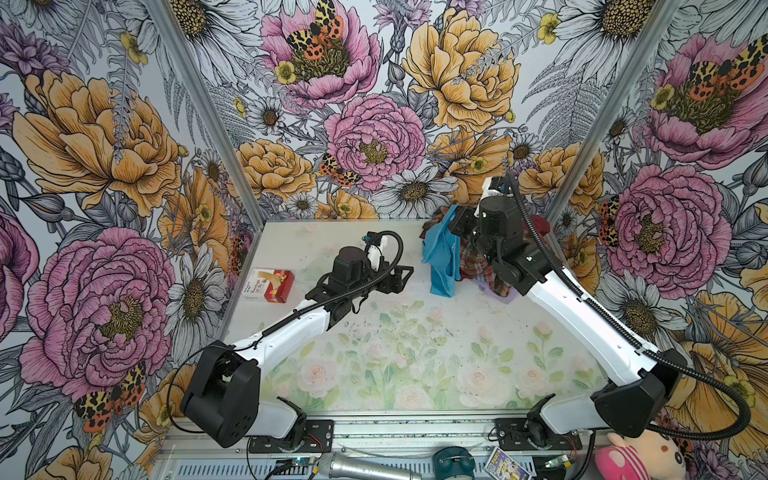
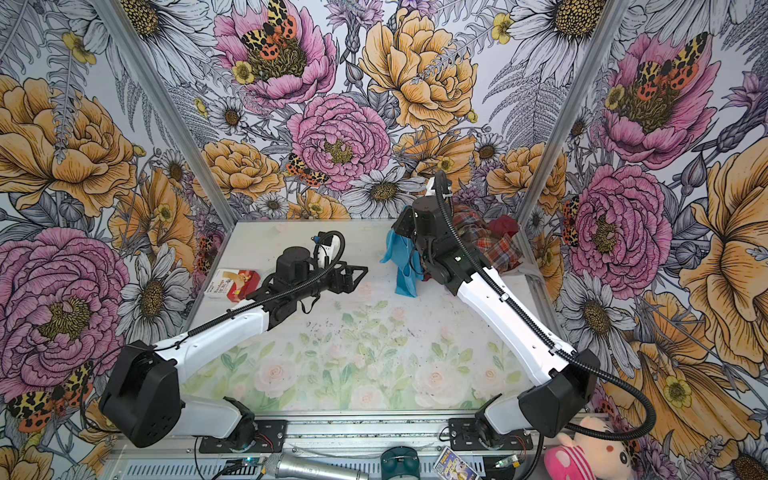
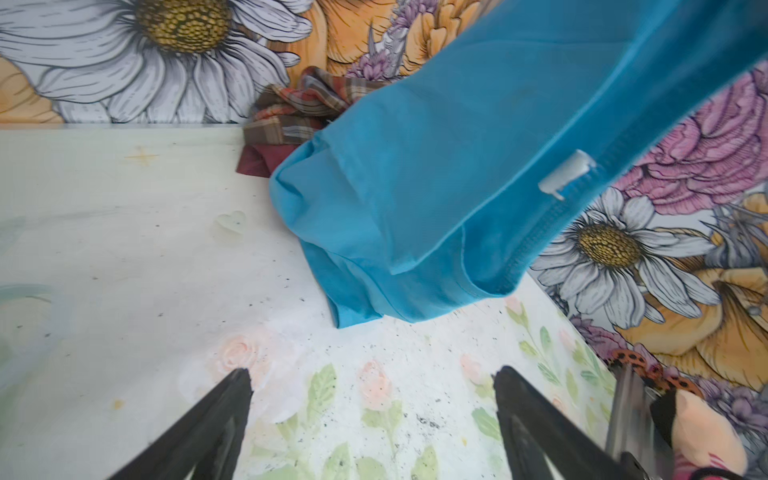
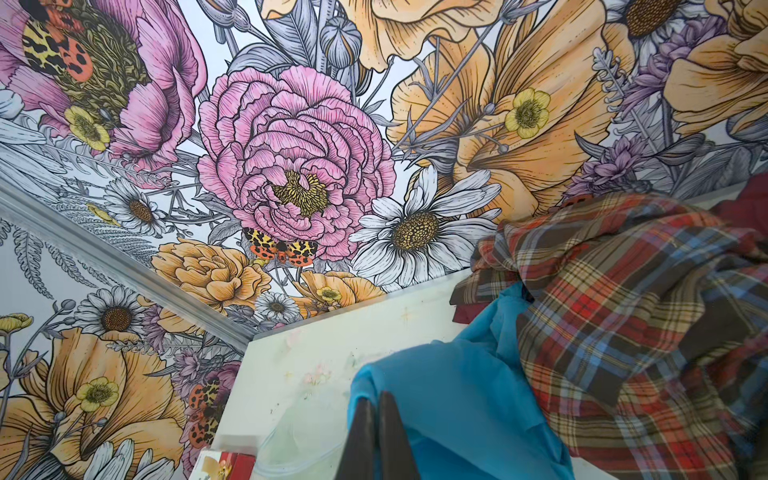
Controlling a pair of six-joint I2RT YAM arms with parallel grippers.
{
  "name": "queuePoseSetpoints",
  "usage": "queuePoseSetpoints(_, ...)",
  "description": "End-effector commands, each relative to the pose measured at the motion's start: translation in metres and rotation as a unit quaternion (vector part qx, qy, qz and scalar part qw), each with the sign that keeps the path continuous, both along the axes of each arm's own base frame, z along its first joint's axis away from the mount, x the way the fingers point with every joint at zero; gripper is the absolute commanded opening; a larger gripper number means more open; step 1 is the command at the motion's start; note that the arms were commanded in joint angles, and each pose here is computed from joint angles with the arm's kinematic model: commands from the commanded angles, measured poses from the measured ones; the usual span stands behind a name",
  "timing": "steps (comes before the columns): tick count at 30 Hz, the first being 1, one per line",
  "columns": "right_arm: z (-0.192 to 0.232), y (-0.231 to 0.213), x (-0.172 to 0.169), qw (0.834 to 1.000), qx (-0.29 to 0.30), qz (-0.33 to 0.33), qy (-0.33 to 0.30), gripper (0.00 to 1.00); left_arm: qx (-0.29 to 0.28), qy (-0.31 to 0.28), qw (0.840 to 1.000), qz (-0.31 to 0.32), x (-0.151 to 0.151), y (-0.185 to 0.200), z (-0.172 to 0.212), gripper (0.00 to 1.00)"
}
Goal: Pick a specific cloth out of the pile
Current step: 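Lift the turquoise shirt up out of the pile with the right gripper, then reach the left gripper to the hanging turquoise shirt and grasp it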
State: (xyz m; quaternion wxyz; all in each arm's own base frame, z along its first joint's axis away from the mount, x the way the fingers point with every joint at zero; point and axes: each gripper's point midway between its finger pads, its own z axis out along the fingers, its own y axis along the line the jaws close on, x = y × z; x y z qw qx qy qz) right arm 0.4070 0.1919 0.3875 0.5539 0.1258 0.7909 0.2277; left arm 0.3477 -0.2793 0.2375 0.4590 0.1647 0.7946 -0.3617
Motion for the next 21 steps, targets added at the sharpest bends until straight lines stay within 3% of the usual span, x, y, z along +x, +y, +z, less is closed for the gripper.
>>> queuePoseSetpoints(1,0.017,0.004,-0.003,0.999,0.043,0.015,-0.020,0.00,-0.016,-0.044,0.998,-0.038,-0.014,-0.021,0.011,0.94)
queuePoseSetpoints(3,0.018,0.010,-0.004,0.998,0.052,0.029,-0.022,0.00,-0.022,-0.049,0.998,-0.031,-0.015,-0.031,0.007,0.98)
queuePoseSetpoints(9,0.012,0.015,-0.008,0.996,0.076,0.046,-0.026,0.00,-0.020,-0.108,0.994,-0.024,-0.013,-0.068,0.012,0.99)
queuePoseSetpoints(16,0.010,0.020,-0.015,0.993,0.096,0.067,-0.022,0.00,0.020,-0.174,0.984,0.017,0.023,-0.086,0.009,0.99)
queuePoseSetpoints(21,0.014,0.017,-0.020,0.992,0.104,0.065,-0.027,0.00,0.015,-0.200,0.977,0.074,0.056,-0.079,0.014,0.99)
